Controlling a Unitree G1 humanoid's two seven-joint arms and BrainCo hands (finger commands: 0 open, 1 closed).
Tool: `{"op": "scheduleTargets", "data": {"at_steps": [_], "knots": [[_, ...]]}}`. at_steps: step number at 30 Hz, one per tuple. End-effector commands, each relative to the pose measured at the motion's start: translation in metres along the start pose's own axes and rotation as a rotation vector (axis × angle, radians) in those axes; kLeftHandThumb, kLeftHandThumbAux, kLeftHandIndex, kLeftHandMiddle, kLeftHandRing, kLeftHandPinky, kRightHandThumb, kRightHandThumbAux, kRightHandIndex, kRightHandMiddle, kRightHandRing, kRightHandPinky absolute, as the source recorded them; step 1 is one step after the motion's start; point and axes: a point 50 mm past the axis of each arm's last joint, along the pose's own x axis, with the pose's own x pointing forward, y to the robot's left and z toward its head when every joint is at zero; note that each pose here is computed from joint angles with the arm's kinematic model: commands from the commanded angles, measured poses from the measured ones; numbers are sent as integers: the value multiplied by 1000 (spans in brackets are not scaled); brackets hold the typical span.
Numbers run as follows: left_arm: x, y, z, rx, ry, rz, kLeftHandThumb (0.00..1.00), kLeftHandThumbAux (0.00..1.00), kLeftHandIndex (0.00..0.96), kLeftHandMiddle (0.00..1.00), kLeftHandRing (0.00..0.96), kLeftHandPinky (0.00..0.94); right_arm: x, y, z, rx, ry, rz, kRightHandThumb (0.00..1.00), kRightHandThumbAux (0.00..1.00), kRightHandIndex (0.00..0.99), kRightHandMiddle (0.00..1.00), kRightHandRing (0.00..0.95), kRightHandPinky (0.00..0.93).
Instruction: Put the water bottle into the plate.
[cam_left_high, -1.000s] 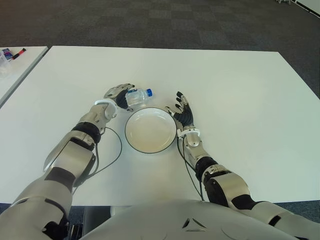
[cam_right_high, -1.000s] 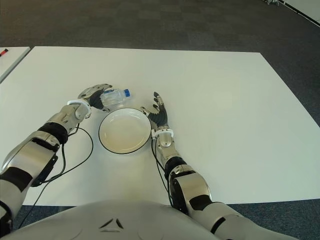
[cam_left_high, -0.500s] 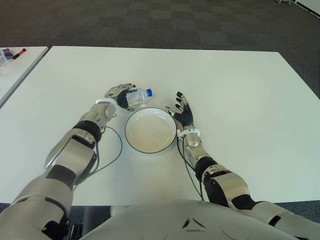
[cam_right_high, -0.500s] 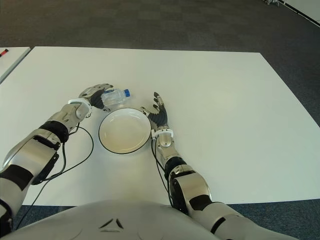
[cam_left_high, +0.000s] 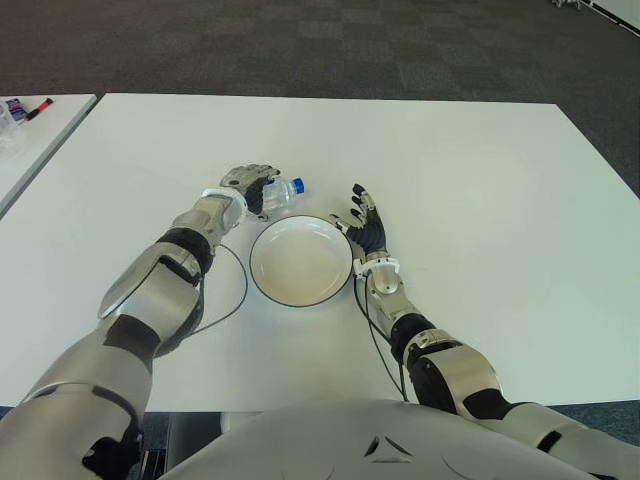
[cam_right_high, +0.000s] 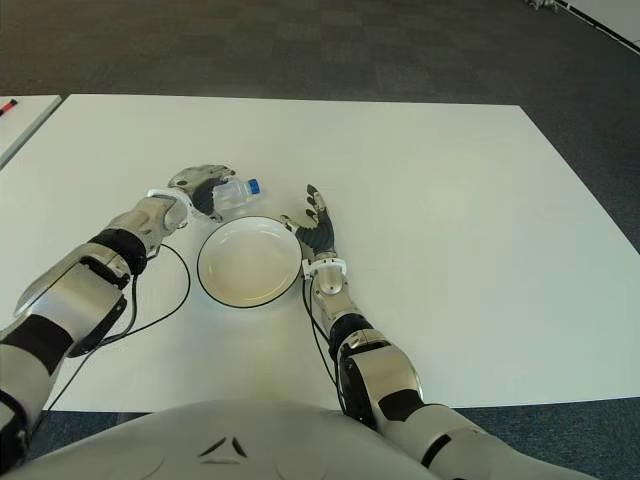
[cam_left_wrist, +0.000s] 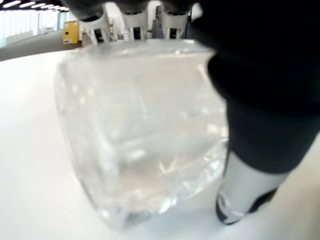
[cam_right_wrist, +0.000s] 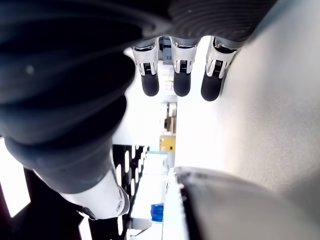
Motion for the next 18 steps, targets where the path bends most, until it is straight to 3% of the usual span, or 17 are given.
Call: {"op": "scheduleTargets", "data": {"at_steps": [1,13,18], "knots": [[-12,-53,0,137,7,-217,0,923,0,0,0,41,-13,51,-10,102,133,75,10,891,56,50,67,125],[-10,-53,9,191,-20,-232,0,926,0,0,0,46,-13,52,-8,104,125,71,0,922,61,49,75,134],[-3,-39,20,169,-45,-179,0,929,0,0,0,46,-13,53,-8,113,122,71,2,927,69,57,81,139]]}}
